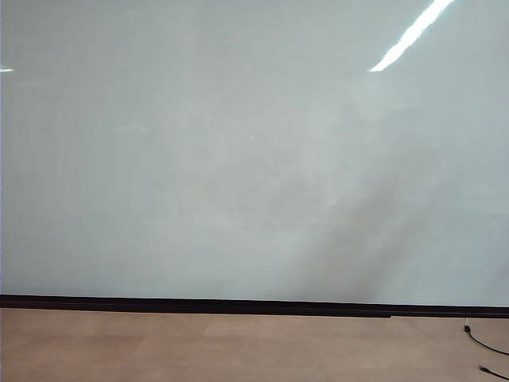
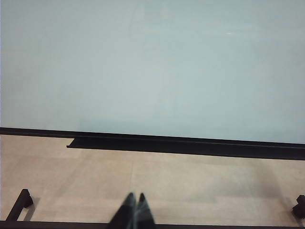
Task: Pick up the pen on the shelf to the right of the whiteboard and write the letter Z.
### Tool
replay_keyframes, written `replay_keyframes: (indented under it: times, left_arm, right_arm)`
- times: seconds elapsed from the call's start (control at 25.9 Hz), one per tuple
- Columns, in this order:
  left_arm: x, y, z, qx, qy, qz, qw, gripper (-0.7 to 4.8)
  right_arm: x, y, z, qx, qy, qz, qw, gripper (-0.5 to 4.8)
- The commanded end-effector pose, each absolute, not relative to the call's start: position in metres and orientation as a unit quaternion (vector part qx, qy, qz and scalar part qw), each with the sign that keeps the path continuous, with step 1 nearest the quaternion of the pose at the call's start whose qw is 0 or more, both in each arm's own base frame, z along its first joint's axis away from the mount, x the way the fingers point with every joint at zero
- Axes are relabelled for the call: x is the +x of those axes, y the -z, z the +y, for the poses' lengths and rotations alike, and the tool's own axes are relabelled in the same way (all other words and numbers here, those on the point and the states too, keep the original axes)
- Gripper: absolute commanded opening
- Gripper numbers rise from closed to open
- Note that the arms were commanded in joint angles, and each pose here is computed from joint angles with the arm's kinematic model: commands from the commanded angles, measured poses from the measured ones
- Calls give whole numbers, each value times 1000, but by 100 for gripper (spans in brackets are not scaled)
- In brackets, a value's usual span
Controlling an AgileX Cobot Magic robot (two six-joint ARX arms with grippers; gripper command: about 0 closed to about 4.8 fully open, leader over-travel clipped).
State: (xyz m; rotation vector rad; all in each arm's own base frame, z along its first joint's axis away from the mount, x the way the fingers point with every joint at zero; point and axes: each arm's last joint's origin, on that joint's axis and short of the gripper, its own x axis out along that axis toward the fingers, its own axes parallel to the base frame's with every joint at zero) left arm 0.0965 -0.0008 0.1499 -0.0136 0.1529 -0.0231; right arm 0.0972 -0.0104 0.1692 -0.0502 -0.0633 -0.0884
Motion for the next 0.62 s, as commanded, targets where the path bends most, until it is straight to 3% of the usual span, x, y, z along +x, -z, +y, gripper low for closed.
replay_keyframes:
  times: [0.04, 0.43, 0.62]
  left_arm:
    - [96, -151, -1, -5, 12, 73, 997, -5]
    - [96, -151, -1, -5, 12, 73, 997, -4]
    - [96, -151, -1, -5, 12, 73, 997, -5]
  right_arm:
    - [97, -172, -11, -25, 49, -41, 998, -5]
    - [97, -173, -11, -26, 51, -42, 997, -5]
    - [94, -172, -21, -23, 237, -35, 971, -5]
